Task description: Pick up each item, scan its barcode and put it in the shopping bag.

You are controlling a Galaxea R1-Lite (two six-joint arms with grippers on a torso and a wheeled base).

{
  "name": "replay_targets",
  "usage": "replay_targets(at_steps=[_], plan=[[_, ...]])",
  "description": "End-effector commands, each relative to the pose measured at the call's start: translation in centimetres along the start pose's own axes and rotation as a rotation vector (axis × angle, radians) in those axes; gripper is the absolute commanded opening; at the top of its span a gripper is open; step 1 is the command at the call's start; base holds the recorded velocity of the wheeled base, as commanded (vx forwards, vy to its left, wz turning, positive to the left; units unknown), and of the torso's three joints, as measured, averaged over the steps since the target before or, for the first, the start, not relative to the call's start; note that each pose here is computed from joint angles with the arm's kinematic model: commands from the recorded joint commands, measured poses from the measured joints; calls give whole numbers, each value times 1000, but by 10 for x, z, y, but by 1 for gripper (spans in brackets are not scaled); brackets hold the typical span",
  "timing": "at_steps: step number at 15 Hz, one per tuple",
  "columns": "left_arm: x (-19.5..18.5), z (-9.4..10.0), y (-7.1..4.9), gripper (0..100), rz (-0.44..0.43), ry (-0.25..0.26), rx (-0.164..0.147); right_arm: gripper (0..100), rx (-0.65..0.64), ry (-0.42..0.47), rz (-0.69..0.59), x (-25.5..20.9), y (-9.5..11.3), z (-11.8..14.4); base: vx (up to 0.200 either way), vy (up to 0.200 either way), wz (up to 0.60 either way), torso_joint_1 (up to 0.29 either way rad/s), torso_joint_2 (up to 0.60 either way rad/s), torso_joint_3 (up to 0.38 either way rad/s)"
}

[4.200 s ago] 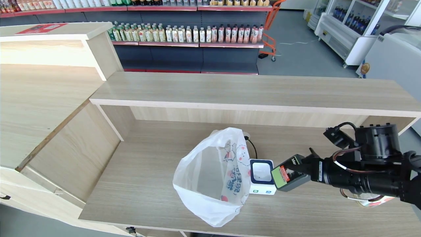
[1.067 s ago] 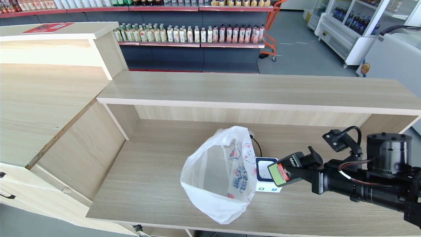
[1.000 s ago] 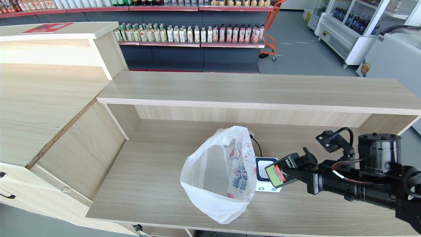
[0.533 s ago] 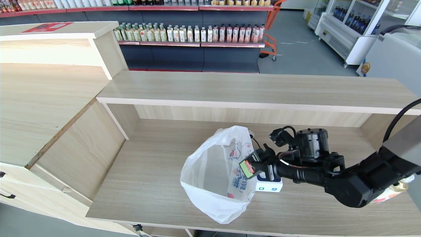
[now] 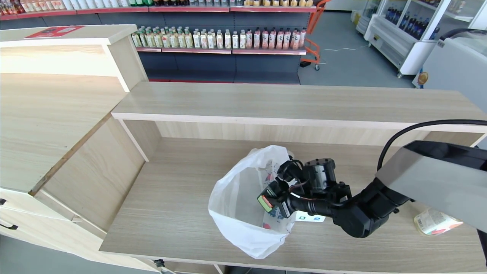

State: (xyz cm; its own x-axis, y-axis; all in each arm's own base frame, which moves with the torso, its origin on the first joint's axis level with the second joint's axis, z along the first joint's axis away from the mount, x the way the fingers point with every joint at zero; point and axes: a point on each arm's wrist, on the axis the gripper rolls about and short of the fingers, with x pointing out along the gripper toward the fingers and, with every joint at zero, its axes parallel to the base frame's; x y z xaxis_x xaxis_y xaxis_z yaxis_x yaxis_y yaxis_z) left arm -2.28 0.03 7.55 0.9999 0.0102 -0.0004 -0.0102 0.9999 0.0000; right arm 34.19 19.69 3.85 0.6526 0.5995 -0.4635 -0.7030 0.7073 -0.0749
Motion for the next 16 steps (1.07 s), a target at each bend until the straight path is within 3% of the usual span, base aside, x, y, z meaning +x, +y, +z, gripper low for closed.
replay_targets(at_steps=[1, 2, 6, 8, 9, 11, 13, 16], plan=[[0, 0, 0, 100, 1, 0, 0, 0, 1, 23, 7, 8, 1, -8, 0, 0, 0, 0, 0, 0], [0, 0, 0, 100, 1, 0, 0, 100, -43, 27, 8, 12, 0, -11, 0, 0, 0, 0, 0, 0], [0, 0, 0, 100, 1, 0, -2, 100, 60, -35, 6, -2, 1, 10, 0, 0, 0, 0, 0, 0], [0, 0, 0, 100, 1, 0, 0, 100, 273, -146, 8, -34, -2, 49, 0, 0, 0, 0, 0, 0], [0, 0, 0, 100, 1, 0, 0, 100, 320, -158, 6, -45, -3, 56, 0, 0, 0, 0, 0, 0], [0, 0, 0, 100, 1, 0, 0, 100, 442, -160, -33, -103, -12, 71, 0, 0, 0, 0, 0, 0], [0, 0, 0, 100, 1, 0, 0, 100, 462, -208, -95, -173, -14, 77, 0, 0, 0, 0, 0, 0], [0, 0, 0, 100, 1, 0, 0, 100, 376, -262, -274, -275, -7, 51, 0, 0, 0, 0, 0, 0]])
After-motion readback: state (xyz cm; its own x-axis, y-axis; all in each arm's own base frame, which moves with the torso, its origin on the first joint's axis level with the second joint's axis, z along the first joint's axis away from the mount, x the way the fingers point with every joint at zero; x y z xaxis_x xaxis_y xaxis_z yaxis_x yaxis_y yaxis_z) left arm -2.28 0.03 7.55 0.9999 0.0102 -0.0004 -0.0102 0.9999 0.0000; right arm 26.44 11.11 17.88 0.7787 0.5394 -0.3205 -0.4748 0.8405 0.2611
